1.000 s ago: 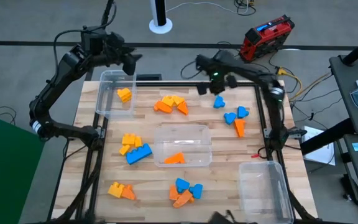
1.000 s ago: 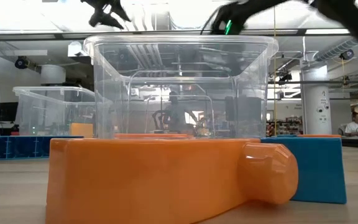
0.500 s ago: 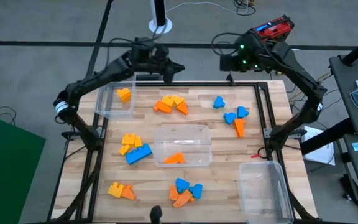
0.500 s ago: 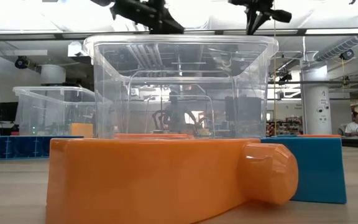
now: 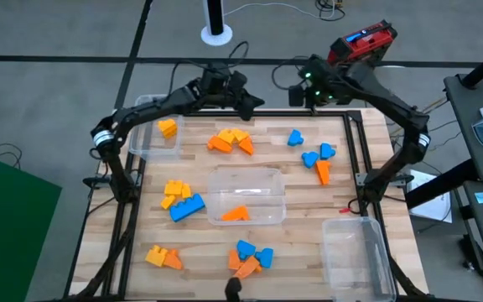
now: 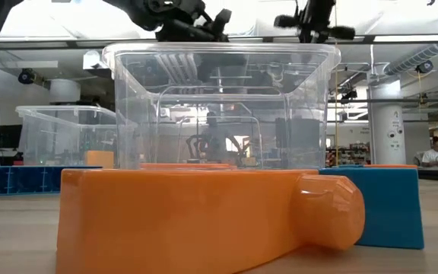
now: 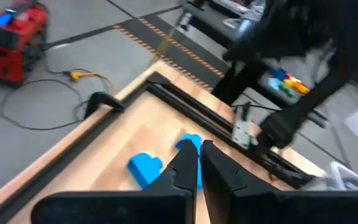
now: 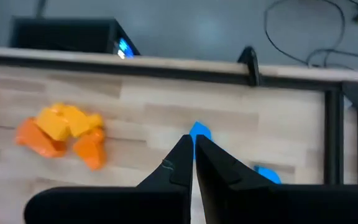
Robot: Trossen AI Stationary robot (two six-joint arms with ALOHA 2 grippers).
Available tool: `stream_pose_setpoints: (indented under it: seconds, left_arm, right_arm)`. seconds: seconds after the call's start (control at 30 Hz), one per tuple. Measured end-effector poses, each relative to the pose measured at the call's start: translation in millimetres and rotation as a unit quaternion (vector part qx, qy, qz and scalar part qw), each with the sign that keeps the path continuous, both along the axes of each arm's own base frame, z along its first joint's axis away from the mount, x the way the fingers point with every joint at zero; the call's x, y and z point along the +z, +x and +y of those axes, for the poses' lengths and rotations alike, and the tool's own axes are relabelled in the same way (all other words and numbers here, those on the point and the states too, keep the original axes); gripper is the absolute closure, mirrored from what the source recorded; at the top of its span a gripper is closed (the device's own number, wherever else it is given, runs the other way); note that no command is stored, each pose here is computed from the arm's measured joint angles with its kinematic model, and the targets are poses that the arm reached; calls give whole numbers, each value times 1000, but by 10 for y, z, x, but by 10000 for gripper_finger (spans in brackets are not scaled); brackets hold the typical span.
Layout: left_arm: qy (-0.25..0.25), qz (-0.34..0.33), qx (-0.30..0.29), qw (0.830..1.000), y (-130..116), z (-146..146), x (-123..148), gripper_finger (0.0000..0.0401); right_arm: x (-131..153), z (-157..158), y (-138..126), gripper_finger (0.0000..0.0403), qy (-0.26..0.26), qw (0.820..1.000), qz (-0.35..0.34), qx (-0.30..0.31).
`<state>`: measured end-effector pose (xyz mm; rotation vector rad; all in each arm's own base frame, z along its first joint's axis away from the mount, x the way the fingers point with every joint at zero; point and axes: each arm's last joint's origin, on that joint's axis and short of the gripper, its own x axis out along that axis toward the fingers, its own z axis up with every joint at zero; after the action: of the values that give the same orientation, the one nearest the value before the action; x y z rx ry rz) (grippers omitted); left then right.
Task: Sort blocks
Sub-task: Put the blue game piece into the bottom right transparent bin
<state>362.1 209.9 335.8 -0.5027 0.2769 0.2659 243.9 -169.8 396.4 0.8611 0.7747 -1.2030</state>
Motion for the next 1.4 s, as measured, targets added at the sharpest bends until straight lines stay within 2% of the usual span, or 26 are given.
stream_pose_setpoints:
  seconds: [0.1,0.2,0.27,0.33,0.37,0.43,0.47,0.57,0.67,0.77,0.97,1.1,1.23,1.4]
  left_arm:
    - [19,-18,23,999,-50,-18,124,401]
    - [48,-52,56,996,-240,-32,407,401]
    - [65,-70,75,993,-389,-33,579,401]
    - [86,-81,89,989,-535,-35,722,401]
    - [98,-86,92,987,-602,-44,790,401]
    - [120,-100,100,983,-748,-76,936,401]
    - [129,-107,105,980,-823,-94,1006,401]
    - [151,-117,116,975,-990,-135,1145,401]
    - [167,-116,123,971,-1107,-178,1226,401]
    - [179,-112,123,970,-1194,-221,1281,401]
    - [207,-77,117,968,-1223,-232,1251,401]
    - [205,-63,114,970,-1224,-233,1224,401]
    - [199,-50,114,972,-1252,-242,1210,401]
    - [224,-24,110,968,-1370,-279,1237,401]
  right_arm:
    - [-276,-70,135,393,28,999,0,-41]
    - [-475,-193,362,393,68,981,-99,-151]
    - [-570,-289,521,393,79,966,-152,-194]
    - [-680,-377,674,390,72,964,-173,-190]
    - [-739,-422,755,390,64,970,-172,-159]
    - [-875,-525,854,390,73,982,-153,-87]
    - [-935,-566,888,391,85,982,-150,-78]
    - [-1154,-617,937,391,131,977,-118,-119]
    - [-1387,-578,872,390,190,964,-36,-182]
    - [-1507,-517,793,390,224,948,35,-223]
    - [-1741,-489,870,390,208,944,86,-240]
    - [-1916,-420,947,390,209,939,115,-249]
    - [-2118,-412,936,390,210,919,163,-291]
    - [-2296,-433,939,390,213,904,190,-317]
